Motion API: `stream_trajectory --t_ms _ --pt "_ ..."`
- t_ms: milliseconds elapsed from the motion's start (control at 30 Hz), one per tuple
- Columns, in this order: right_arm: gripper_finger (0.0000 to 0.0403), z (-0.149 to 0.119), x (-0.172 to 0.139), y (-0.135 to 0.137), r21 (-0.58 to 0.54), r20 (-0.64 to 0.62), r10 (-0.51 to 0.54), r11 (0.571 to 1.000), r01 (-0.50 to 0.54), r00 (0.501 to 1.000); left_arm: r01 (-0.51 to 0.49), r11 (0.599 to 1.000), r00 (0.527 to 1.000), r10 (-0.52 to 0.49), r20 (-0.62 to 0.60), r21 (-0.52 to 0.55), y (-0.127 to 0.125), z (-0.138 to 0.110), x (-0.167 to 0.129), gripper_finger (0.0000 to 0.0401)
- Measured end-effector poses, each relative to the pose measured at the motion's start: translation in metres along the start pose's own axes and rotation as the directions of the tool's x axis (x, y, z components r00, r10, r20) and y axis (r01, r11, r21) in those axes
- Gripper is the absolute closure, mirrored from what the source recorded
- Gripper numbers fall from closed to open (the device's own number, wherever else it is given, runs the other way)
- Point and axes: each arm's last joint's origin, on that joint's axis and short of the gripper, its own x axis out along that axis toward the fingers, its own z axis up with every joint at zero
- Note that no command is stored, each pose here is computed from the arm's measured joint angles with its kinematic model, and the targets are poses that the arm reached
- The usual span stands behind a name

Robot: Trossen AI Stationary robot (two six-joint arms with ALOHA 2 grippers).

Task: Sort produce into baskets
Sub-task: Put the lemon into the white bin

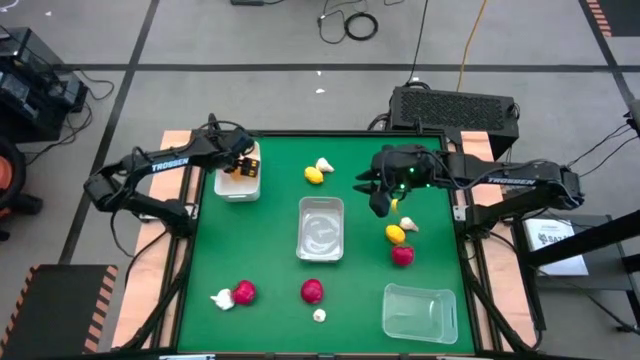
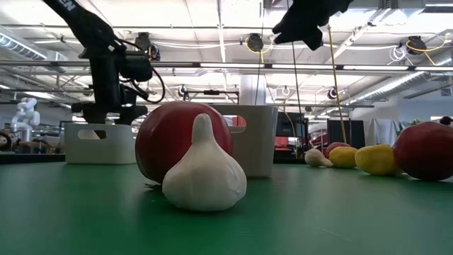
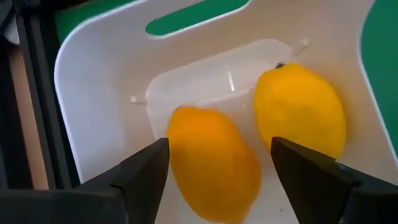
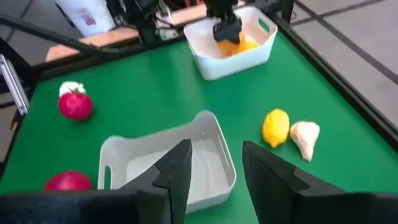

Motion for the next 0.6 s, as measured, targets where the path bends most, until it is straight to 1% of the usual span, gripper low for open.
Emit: stream_trajectory --t_ms 67,200,333,400,533,600 --pt "0.0268 0.001 0.000 0.000 0.006 0.015 0.003 1.000 -0.003 1.000 -0.001 1.000 1.000 0.001 0.000 0.021 0.000 0.000 0.000 0.0105" --pt "0.0268 0.005 0.000 0.001 0.057 0.051 0.011 0.998 -0.014 0.999 0.010 0.999 1.000 -0.009 -0.008 0.052 0.000 0.000 0.000 0.0100" --pt "0.0268 0.005 0.000 0.001 0.062 0.053 0.009 0.998 -0.013 0.999 0.027 0.998 1.000 -0.026 -0.017 0.058 -0.001 0.004 -0.005 0.0100" --pt "0.0268 0.005 0.000 0.001 0.062 0.054 0.010 0.998 -0.013 0.998 0.028 0.998 0.999 -0.027 -0.021 0.062 -0.002 0.009 -0.012 0.0100" --pt "0.0268 0.004 -0.001 0.001 0.062 0.039 0.009 0.998 -0.012 0.999 0.043 0.992 0.999 -0.043 -0.008 0.117 -0.006 0.023 -0.032 0.0099" --pt "0.0268 0.001 -0.001 0.000 0.061 0.008 0.002 0.998 -0.003 1.000 0.075 0.986 0.997 -0.076 0.003 0.151 -0.010 0.031 -0.044 0.0099"
